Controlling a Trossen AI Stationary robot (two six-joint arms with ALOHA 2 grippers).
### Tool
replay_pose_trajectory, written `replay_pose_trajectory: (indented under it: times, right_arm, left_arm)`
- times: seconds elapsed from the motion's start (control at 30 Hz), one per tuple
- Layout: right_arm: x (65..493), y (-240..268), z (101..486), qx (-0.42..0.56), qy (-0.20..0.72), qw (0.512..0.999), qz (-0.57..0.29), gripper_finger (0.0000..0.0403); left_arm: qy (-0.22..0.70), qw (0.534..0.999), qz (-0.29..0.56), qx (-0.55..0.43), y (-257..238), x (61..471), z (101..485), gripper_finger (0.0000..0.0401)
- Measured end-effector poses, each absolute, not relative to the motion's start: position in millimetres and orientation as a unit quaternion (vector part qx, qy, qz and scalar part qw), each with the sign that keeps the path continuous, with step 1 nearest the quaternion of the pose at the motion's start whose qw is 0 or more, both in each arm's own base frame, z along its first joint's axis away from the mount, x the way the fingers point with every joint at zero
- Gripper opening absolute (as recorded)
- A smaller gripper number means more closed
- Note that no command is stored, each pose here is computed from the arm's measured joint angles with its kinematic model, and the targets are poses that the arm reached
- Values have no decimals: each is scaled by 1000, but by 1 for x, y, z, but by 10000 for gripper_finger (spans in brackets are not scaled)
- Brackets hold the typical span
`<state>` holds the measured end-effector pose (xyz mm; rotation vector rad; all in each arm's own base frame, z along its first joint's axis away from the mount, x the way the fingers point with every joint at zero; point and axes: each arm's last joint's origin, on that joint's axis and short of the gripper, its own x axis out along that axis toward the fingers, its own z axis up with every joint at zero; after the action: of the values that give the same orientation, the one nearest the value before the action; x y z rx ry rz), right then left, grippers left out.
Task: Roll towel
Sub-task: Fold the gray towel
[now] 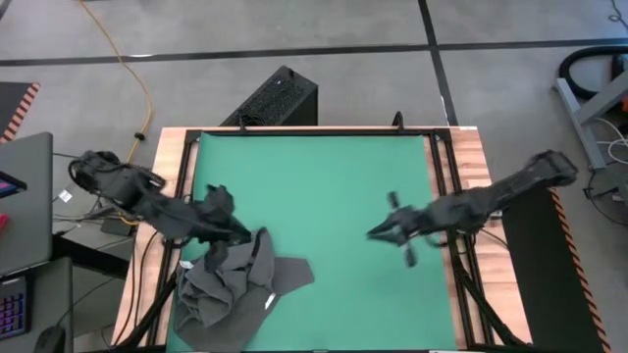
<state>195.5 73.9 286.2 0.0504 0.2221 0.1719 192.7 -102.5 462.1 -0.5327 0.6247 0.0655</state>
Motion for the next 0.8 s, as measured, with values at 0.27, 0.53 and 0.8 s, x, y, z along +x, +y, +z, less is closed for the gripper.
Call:
replay_pose_trajectory:
  times: [0.27, 0.53, 0.8]
  right_arm:
    - [299, 126, 291, -57, 162, 979, 107, 170]
    - [388, 160, 289, -51, 157, 980, 111, 225]
    - [440, 188, 269, -6, 162, 980, 117, 215]
  left_arm:
    - [313, 926, 51, -205, -101, 147, 465, 50]
    - [365, 919, 27, -149, -108, 133, 457, 50]
    - [369, 923, -7, -110, -119, 121, 456, 50]
